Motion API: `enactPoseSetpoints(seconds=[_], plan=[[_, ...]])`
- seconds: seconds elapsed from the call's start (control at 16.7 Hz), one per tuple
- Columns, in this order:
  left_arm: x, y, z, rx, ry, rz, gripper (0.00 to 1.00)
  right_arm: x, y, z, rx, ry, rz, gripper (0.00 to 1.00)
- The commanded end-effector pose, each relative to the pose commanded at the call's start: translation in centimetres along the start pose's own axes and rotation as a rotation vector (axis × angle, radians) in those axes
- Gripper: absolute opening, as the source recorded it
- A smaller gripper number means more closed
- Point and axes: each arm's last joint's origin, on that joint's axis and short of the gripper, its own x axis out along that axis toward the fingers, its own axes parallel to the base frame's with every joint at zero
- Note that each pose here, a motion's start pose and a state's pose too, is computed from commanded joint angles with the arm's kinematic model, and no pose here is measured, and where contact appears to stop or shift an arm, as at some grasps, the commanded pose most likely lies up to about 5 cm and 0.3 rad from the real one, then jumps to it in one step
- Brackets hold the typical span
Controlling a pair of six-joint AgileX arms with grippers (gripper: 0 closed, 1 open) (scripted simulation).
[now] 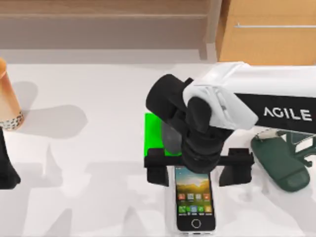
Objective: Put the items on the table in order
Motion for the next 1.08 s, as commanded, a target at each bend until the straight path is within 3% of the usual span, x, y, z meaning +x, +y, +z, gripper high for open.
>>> enactPoseSetpoints(seconds=[0.3,0.6,1.08], plan=[[0.0,0.0,0.0,0.000,0.000,0.000,1.00,4.1,-0.1,-0.2,0.000,0.000,0.000,1.00],[0.0,0.0,0.0,0.000,0.000,0.000,1.00,4.4,-0.1,-0.2,0.000,0.000,0.000,1.00],[0.0,0.0,0.0,0.000,0.000,0.000,1.00,4.4,-0.1,-0.2,0.000,0.000,0.000,0.40]])
